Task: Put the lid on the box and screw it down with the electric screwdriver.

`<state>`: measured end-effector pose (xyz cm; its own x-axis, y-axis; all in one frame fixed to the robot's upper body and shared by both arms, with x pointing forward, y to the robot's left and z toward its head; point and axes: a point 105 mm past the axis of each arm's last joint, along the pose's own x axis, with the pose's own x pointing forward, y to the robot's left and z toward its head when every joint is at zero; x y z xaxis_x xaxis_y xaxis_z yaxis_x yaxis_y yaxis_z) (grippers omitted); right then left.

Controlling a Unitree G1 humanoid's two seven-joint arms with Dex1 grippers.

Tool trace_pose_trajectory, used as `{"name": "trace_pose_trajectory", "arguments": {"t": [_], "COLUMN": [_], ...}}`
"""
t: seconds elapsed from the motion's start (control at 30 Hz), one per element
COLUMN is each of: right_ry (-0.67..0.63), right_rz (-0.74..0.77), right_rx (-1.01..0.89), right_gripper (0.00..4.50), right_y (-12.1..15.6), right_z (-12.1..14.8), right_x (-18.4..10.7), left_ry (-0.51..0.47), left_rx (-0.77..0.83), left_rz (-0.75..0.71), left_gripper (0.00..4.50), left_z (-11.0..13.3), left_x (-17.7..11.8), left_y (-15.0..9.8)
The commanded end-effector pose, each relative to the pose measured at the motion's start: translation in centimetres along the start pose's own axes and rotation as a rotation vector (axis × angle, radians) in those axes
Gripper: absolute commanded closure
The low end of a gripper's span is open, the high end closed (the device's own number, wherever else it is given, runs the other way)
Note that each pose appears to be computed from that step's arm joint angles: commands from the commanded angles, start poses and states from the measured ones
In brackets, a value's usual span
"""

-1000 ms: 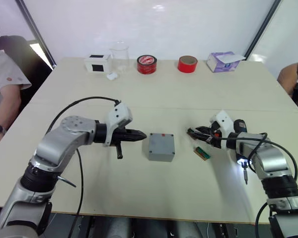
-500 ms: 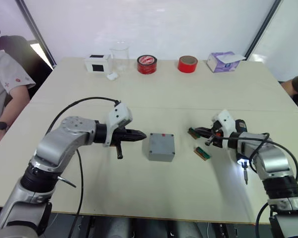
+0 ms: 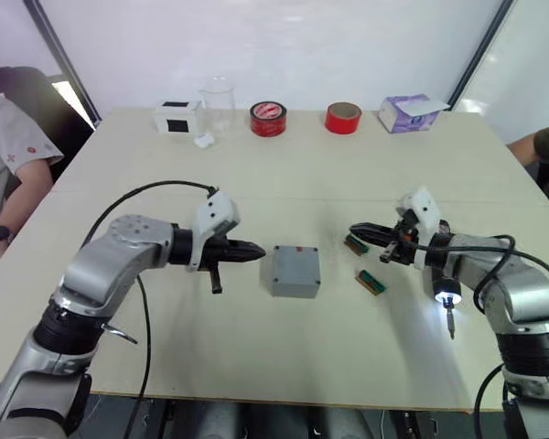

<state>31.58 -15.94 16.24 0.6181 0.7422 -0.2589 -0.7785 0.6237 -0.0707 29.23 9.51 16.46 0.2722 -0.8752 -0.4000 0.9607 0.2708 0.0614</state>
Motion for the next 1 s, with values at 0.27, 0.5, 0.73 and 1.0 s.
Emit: {"name": "trace_pose_trajectory", "arguments": {"t": [0.27,0.5,0.73,1.0], "right_ry": [-0.030,-0.005,0.005,0.004], "right_rz": [0.110,0.121,0.112,0.099], "right_rx": [-0.023,-0.034,-0.035,-0.025], "right_gripper": [4.48,4.48,4.48,4.48], "right_y": [3.3,3.3,3.1,2.6], "right_z": [1.0,0.4,-0.1,0.1], "right_x": [2.3,2.9,3.0,2.4], "left_ry": [-0.018,-0.020,-0.023,-0.022], "left_rx": [0.027,0.025,0.026,0.027], "left_rz": [-0.004,0.009,0.013,0.011], "left_gripper": [4.50,4.50,4.50,4.50], "left_z": [0.6,0.6,0.6,0.7], "left_x": [-0.5,-0.6,-0.5,-0.4], "left_y": [-0.6,-0.7,-0.7,-0.6]}}
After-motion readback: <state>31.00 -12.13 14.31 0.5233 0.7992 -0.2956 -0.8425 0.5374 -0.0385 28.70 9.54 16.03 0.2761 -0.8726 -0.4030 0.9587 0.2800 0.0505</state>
